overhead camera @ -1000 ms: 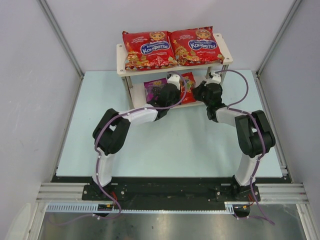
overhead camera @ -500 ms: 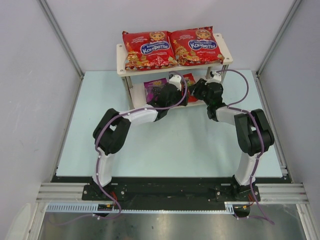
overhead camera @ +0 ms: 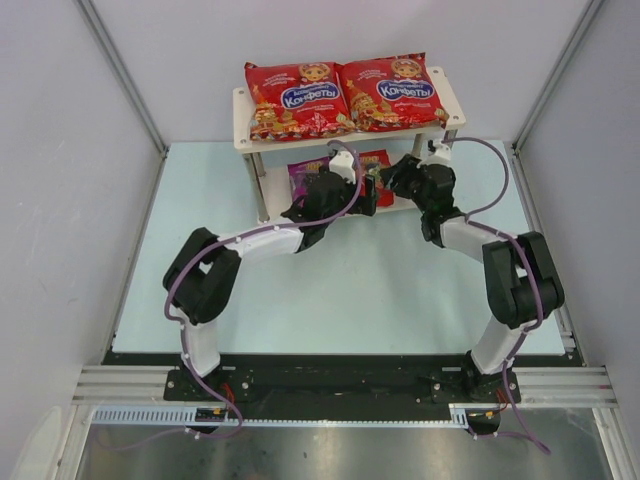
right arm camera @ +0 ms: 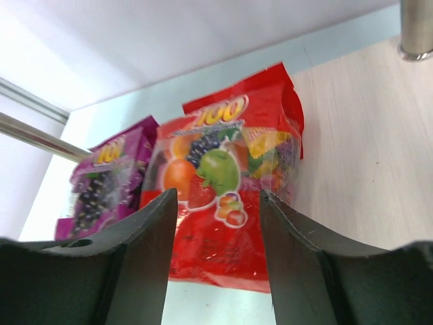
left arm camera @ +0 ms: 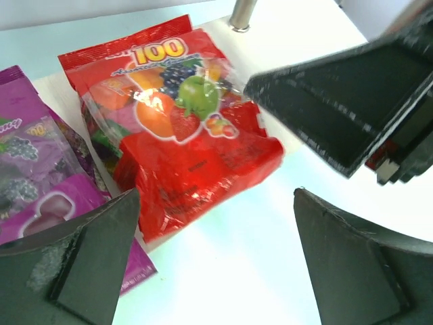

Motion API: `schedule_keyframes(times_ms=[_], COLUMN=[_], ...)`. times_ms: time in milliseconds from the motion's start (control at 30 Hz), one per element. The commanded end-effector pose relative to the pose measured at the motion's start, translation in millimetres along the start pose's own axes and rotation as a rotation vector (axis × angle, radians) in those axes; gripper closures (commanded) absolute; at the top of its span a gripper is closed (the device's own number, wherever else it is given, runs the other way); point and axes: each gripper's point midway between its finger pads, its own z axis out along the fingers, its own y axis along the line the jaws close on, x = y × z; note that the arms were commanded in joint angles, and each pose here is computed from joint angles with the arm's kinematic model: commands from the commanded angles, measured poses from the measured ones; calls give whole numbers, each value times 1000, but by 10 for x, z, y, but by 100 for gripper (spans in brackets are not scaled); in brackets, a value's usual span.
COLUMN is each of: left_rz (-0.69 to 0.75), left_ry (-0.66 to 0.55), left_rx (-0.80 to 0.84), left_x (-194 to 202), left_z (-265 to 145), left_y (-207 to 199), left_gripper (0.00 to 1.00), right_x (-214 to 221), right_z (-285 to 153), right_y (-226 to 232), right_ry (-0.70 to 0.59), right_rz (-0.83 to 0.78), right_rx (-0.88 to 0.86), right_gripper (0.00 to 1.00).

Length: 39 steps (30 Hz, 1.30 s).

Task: Place and organize the candy bags onto the shelf

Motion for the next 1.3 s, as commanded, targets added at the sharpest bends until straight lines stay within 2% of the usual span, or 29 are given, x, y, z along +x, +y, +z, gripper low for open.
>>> schedule_keyframes(times_ms=[0, 300, 367, 400, 467, 567, 667, 700, 733, 767, 833, 900, 1000, 1033, 1100, 1133, 1267], left_rz=[-1, 9, 9, 13, -2, -38, -100, -136, -137, -149, -192, -251, -263, -291, -289, -312, -299], left_ry=[-80, -44, -60, -35, -56, -12, 59, 58, 88, 94, 84, 44, 51, -3, -16, -67, -132], left_rx=[26, 55, 64, 75, 92, 78, -20, -70, -104, -125, -168, -183, -263, -263, -295, -298, -321], left_x=[-275, -53, -94, 58, -5, 231, 462, 495, 589, 634, 691, 651, 791, 662, 701, 581, 461], left_z=[-190, -475, -618, -704, -901, -1155, -1439, -1564, -1670, -1754, -2011, -2237, -2493, -2608, -2728, -2822, -3006], left_y=[-203, -457, -544, -609, -694, -682, -450, -320, -225, -154, 30, 155, 421, 467, 597, 641, 780], left_gripper=[0, 0, 0, 0, 0, 0, 0, 0, 0, 0, 0, 0, 0, 0, 0, 0, 0], right_x=[-310, -205, -268, -160, -141, -11, 185, 85, 143, 194, 124, 127, 51, 2, -11, -25, -28], right_z=[-156, -545, -702, -787, -929, -1202, -1520, -1635, -1727, -1806, -1988, -2121, -2303, -2355, -2403, -2431, -2437], right_y=[134, 56, 130, 42, 87, 85, 75, 108, 98, 89, 195, 147, 24, 23, -27, -36, -37], right_ry=[-81, -52, -69, -47, -43, -15, 39, 3, 15, 35, 9, 5, -25, -45, -57, -66, -71], right_rz=[-2, 17, 30, 35, 39, 44, 38, 38, 31, 16, -31, -70, -64, -58, -53, -33, -12], right_rx=[-25, 9, -4, 25, 17, 46, 96, 104, 108, 114, 86, 129, 194, 196, 217, 224, 227], right_gripper=[43, 40, 40, 40, 40, 40, 38, 33, 11, 1, 1, 0, 0, 0, 0, 0, 0])
